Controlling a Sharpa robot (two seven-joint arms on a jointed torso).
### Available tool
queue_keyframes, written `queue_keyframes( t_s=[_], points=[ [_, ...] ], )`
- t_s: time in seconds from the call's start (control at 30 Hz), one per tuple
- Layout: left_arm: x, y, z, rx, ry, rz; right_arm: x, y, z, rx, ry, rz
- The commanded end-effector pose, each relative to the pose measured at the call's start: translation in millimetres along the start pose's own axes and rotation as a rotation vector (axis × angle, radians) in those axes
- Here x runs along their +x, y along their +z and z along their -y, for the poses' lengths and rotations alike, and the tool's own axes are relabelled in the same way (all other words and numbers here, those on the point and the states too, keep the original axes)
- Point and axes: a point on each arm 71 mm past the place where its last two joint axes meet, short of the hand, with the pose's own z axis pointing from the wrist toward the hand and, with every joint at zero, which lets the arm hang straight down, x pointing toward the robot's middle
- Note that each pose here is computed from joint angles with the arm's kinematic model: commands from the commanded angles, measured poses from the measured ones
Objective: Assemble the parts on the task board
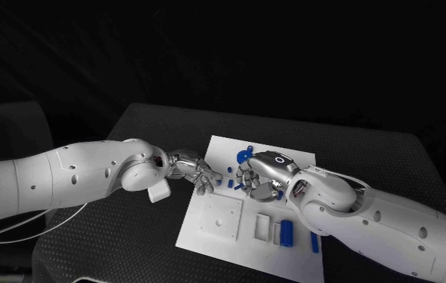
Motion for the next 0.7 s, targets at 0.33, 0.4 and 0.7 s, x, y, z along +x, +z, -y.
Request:
queue_keyframes(
  t_s=[0.33, 0.4, 0.7],
  points=[
    [13.5, 3.7, 6.3, 0.043, -0.089, -0.093, -1.7, 1.9, -5.6, -0.016, -0.006, 0.015],
    [15.1, 4.5, 6.8, 0.042, -0.087, -0.098, -2.1, 2.1, -5.9, -0.015, -0.003, 0.018],
    [24.8, 7.0, 9.9, 0.047, -0.084, -0.122, -3.5, 5.1, -10.3, -0.028, -0.005, 0.023]
  ],
)
